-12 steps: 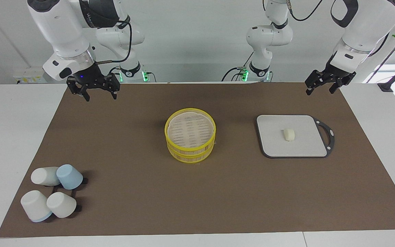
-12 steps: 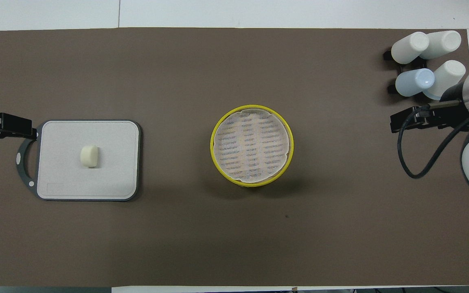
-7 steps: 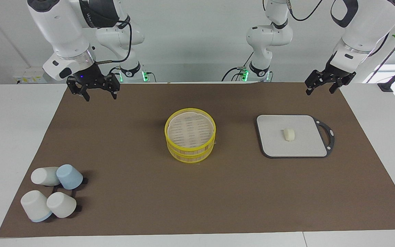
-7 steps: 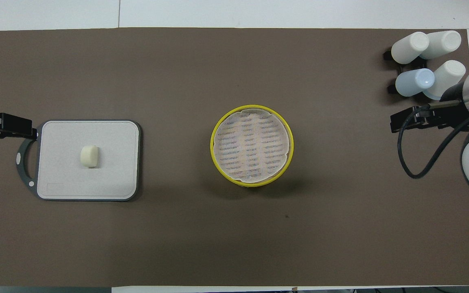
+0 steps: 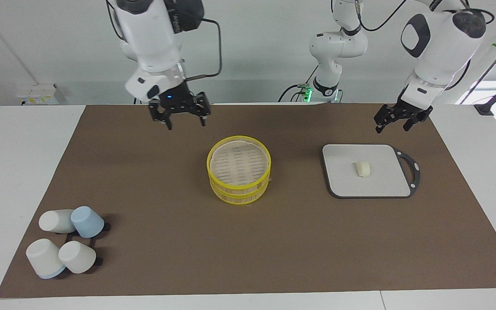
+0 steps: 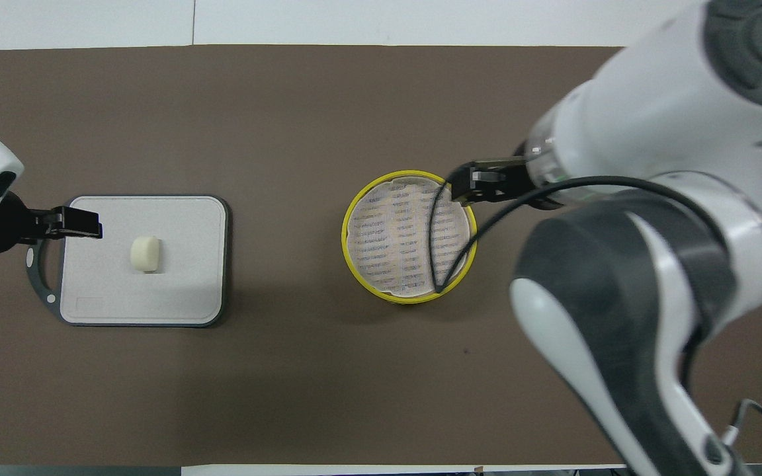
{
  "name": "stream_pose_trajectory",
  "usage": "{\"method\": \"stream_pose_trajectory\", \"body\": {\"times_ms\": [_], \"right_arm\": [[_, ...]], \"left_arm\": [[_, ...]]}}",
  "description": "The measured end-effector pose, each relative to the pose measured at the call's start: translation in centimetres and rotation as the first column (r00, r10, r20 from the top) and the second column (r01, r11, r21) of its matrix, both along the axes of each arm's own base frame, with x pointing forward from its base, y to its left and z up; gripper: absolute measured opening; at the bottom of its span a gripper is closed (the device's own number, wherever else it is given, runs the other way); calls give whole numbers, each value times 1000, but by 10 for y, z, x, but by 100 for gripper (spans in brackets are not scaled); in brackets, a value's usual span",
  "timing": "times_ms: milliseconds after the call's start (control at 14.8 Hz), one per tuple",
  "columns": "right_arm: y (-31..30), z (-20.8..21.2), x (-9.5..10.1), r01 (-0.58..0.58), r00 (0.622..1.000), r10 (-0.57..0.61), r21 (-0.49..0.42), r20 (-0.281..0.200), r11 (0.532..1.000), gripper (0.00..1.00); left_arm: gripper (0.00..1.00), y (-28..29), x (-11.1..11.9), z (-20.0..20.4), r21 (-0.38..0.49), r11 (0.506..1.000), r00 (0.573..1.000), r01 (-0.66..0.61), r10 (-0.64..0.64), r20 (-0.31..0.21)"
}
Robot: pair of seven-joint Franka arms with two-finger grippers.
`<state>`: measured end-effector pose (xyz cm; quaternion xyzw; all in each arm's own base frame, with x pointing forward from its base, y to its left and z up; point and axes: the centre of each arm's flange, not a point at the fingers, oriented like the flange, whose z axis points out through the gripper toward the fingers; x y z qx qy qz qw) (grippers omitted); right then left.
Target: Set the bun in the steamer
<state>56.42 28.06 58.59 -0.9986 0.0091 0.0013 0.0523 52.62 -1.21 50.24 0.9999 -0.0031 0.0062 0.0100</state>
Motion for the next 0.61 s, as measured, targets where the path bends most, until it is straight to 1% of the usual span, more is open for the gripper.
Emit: {"method": "stream_pose_trajectory", "body": {"times_ms": [67, 135, 270, 337, 472, 607], "right_arm": [[44, -14, 0, 8, 1000, -8, -5, 8, 1000, 100], [84, -31, -3, 9, 1000, -8, -9, 27, 1000, 100], [141, -63, -14, -4, 998, 5, -23, 61, 1000, 100], [154, -76, -17, -11, 998, 13, -28, 63, 1000, 100], [160, -100, -18, -18, 998, 20, -29, 61, 999, 100], [166, -130, -25, -40, 997, 43, -47, 60, 998, 100]], "left_arm": [[100, 0, -4, -27, 1, 1000, 1000, 13, -13, -5], [100, 1, -8, -53, 1, 1000, 1000, 23, -22, -6], [100, 1, -17, -103, 3, 1000, 1000, 30, -30, 7], [100, 1, -21, -124, 5, 999, 999, 32, -32, 15], [100, 1, -24, -156, 7, 999, 999, 33, -34, 28], [100, -2, -21, -174, 9, 999, 999, 37, -38, 37]]}}
